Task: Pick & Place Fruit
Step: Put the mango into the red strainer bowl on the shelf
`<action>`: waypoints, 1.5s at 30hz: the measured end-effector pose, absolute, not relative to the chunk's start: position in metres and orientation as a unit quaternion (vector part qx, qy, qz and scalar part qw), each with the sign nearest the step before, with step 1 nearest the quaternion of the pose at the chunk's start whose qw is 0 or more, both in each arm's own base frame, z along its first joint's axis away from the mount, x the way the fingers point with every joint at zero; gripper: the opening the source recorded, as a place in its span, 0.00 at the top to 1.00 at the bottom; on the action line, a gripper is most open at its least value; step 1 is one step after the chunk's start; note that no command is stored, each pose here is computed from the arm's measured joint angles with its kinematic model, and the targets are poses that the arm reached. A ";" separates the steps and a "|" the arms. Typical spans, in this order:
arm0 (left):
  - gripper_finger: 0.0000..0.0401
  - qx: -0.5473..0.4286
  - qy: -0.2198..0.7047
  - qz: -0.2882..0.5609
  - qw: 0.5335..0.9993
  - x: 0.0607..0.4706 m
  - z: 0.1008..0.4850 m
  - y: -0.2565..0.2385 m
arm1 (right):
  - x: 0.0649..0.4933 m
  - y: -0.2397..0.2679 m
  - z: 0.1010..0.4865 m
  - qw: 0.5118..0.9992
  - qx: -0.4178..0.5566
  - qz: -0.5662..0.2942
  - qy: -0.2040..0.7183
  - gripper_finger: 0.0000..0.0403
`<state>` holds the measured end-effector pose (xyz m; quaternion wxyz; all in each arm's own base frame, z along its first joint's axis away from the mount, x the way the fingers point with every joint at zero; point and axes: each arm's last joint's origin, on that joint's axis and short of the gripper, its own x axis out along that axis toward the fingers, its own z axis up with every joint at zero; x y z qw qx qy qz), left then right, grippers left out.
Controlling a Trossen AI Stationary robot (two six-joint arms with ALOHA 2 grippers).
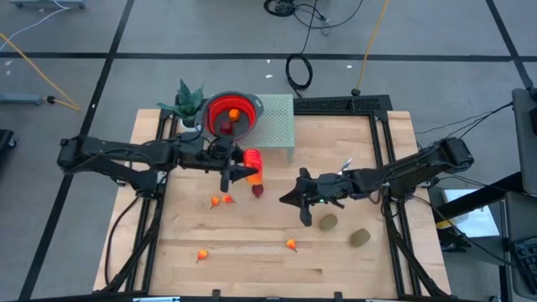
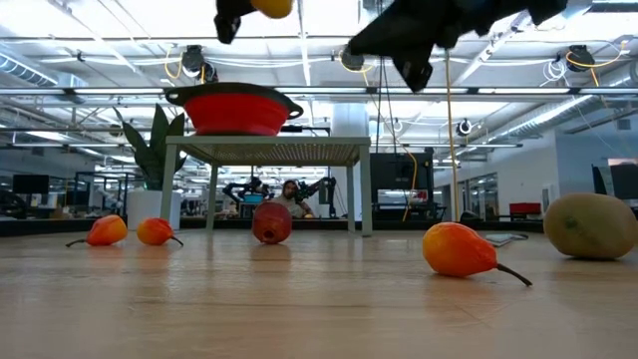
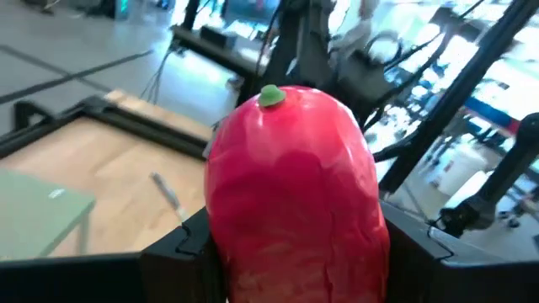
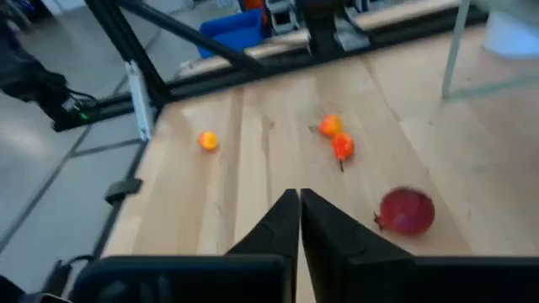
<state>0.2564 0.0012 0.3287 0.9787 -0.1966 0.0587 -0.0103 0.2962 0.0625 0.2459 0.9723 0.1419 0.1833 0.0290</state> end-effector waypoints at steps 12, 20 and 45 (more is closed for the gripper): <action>0.48 -0.194 0.047 0.111 0.973 0.226 0.341 0.001 | 0.223 0.041 0.263 0.979 0.144 0.111 0.087 0.99; 0.48 -0.227 0.012 0.222 0.948 0.224 0.342 0.008 | 0.166 0.026 0.232 0.971 0.201 0.126 -0.006 1.00; 0.48 -0.280 0.006 0.290 0.915 0.231 0.351 0.005 | 0.118 0.002 0.203 0.962 0.202 0.176 0.059 1.00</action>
